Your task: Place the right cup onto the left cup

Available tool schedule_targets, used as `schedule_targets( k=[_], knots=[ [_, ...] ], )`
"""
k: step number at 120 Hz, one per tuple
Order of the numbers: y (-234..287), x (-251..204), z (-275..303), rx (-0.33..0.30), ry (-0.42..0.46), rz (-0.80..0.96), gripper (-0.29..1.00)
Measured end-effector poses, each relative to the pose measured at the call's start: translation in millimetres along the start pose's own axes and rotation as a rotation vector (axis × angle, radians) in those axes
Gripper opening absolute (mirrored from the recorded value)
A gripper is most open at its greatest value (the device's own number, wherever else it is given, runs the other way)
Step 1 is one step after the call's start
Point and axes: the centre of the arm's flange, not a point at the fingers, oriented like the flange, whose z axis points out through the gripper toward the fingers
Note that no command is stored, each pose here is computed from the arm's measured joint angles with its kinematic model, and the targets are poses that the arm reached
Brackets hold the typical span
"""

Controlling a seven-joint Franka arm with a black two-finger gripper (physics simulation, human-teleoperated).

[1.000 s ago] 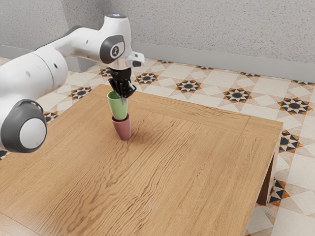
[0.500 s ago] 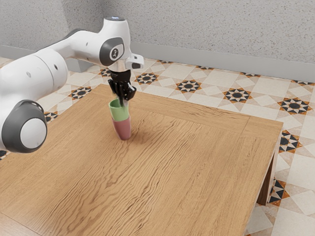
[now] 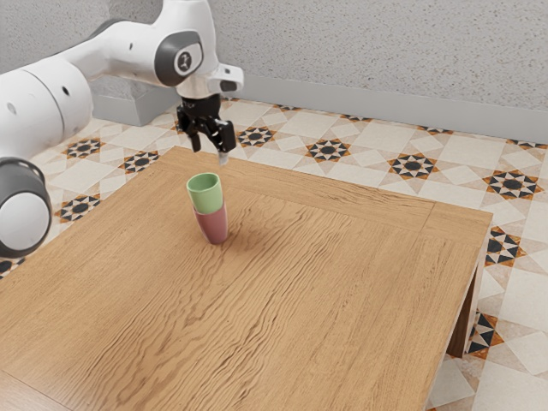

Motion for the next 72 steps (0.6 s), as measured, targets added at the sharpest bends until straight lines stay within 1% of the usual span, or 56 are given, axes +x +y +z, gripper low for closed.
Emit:
schedule_targets(
  k=[23, 42, 72],
  knots=[
    [36, -45, -29, -0.014, -0.035, 0.02, 0.68],
    [62, -75, -42, -0.03, -0.061, 0.034, 0.69],
    [89, -106, -60, -0.046, -0.067, 0.052, 0.7]
  ],
)
